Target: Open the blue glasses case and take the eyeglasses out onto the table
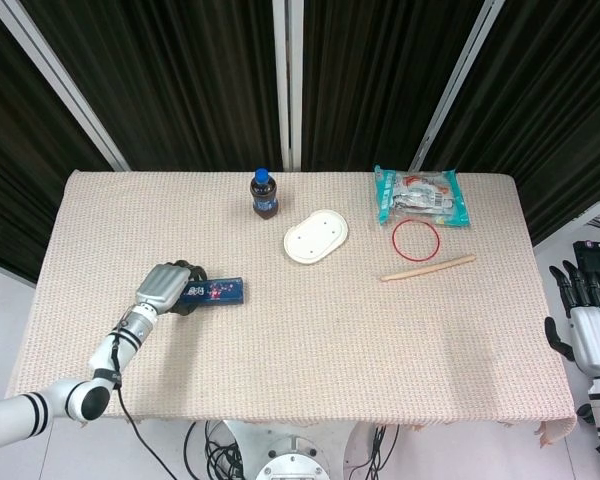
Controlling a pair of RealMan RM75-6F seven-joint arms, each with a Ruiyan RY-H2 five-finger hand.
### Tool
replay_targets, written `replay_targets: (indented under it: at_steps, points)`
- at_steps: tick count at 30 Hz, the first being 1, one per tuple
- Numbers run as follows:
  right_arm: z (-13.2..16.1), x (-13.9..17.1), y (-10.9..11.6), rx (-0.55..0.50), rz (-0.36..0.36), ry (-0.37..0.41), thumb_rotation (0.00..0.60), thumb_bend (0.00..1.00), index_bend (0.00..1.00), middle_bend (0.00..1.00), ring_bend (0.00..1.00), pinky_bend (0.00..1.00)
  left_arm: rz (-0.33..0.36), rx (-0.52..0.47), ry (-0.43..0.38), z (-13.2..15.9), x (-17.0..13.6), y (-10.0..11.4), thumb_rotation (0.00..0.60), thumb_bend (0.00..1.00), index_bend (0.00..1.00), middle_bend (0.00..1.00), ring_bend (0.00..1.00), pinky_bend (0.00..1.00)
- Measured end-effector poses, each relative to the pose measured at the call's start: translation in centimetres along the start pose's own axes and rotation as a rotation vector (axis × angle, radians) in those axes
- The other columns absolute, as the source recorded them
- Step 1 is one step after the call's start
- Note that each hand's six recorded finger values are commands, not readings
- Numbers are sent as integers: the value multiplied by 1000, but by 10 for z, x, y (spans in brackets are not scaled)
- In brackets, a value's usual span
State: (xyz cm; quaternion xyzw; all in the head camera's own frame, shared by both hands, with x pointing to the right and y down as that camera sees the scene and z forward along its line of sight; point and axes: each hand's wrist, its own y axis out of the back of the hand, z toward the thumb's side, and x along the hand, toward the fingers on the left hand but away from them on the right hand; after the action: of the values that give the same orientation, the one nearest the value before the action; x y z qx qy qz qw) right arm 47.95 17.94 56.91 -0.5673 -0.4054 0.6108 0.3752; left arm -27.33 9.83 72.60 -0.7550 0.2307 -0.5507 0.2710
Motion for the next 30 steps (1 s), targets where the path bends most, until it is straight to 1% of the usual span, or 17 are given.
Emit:
replay_targets:
  at_steps: [3,8,14,18,21,26,30]
  points:
    - [0,0,-1,0,1,0,600,447,0,0,0,0,-1,-18,0,1,0,1,600,442,397,400,212,321]
    - [0,-1,-1,0,3,-1,600,446,0,0,0,0,-4,-58,9,-1,0,2,600,514,433,422,225,322]
    - [0,-1,-2,1,5,1,600,447,0,0,0,0,-25,-112,24,-4,0,0,600,542,465,449,235,322]
    - [0,-1,-3,2,7,0,600,446,0,0,0,0,-29,-127,30,-6,0,0,600,543,477,474,248,322]
    - [0,-1,-3,2,8,0,600,447,0,0,0,0,-26,-144,31,-7,0,0,600,534,476,520,273,323]
    - [1,-2,-3,3,8,1,600,447,0,0,0,0,-18,-173,24,-7,0,1,600,515,438,591,304,333]
    - [1,-2,-4,4,12,2,600,447,0,0,0,0,-17,-195,19,-9,0,1,600,480,411,644,321,333]
